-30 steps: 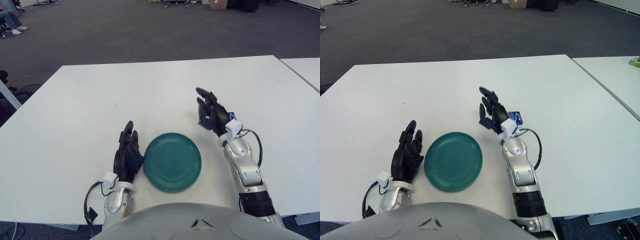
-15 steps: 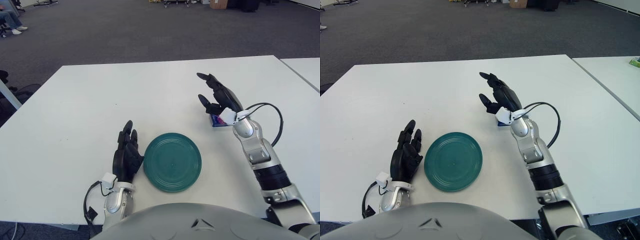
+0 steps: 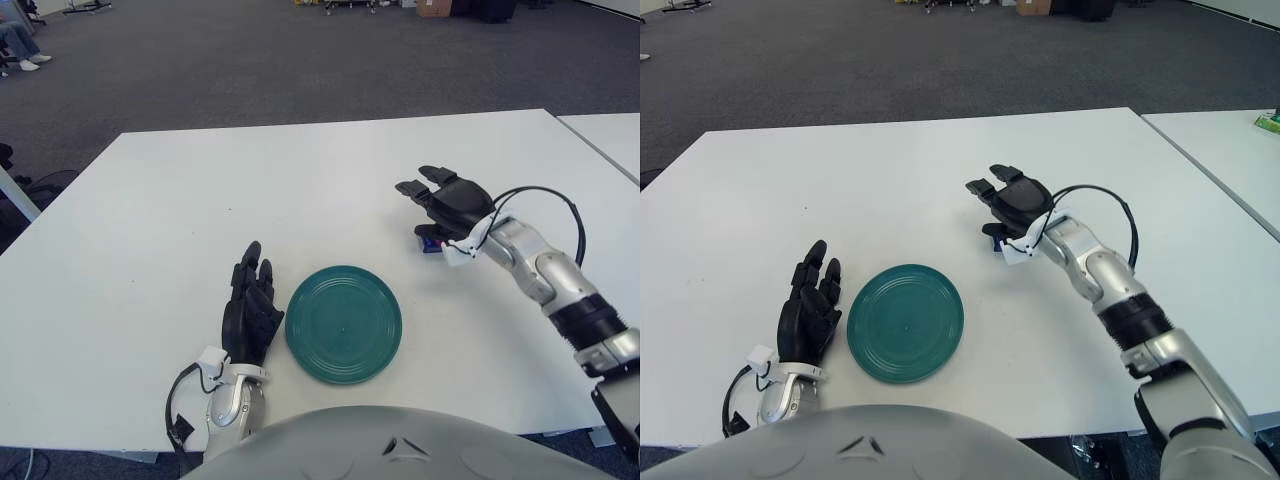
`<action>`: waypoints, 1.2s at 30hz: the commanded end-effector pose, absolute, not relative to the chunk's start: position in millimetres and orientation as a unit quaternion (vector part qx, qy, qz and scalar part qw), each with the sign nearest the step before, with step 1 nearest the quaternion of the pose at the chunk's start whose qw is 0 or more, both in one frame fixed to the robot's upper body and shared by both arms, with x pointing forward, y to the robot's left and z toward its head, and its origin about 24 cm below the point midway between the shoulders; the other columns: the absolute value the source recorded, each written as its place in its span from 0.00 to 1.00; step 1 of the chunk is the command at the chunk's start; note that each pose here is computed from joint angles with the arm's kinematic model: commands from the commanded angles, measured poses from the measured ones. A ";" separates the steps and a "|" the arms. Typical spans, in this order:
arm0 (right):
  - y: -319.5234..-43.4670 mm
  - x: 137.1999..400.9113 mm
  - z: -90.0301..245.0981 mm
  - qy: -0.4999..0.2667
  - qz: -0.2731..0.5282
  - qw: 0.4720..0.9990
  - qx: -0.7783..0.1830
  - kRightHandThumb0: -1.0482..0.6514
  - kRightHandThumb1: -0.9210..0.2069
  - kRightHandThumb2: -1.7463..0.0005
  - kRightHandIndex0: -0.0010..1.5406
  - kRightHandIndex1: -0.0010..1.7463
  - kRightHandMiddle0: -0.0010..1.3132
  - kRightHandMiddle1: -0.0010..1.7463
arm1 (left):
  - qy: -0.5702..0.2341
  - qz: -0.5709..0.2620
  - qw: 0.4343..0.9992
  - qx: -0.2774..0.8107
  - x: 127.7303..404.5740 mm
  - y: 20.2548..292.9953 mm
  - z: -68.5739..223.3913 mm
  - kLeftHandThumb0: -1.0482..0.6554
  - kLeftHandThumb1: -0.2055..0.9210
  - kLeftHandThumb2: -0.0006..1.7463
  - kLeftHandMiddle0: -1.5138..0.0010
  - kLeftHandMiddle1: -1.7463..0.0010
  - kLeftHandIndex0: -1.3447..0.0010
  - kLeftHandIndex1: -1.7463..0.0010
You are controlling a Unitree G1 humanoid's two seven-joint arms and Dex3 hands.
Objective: Put the gum into the plate.
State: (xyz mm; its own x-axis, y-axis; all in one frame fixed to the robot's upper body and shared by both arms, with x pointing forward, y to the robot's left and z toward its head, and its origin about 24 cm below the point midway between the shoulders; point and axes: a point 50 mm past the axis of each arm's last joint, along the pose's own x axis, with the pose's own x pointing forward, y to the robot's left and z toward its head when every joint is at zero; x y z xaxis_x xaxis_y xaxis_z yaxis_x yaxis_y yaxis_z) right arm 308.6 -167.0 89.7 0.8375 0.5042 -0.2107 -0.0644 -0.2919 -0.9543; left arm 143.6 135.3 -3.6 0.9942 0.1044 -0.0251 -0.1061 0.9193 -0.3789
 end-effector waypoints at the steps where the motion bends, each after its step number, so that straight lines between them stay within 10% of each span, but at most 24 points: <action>1: -167.5 315.3 94.4 -0.147 0.251 0.564 -0.773 0.08 0.00 0.56 0.07 0.01 0.00 0.14 | 0.025 0.049 0.978 -0.203 142.1 131.6 -10.6 0.01 1.00 0.57 0.92 1.00 1.00 0.80; 36: -197.1 316.9 69.1 -0.022 0.391 0.530 -0.752 0.00 0.00 0.52 0.00 0.00 0.00 0.00 | -0.010 0.020 0.993 -0.115 144.7 135.6 -12.9 0.00 1.00 0.56 0.98 1.00 1.00 0.85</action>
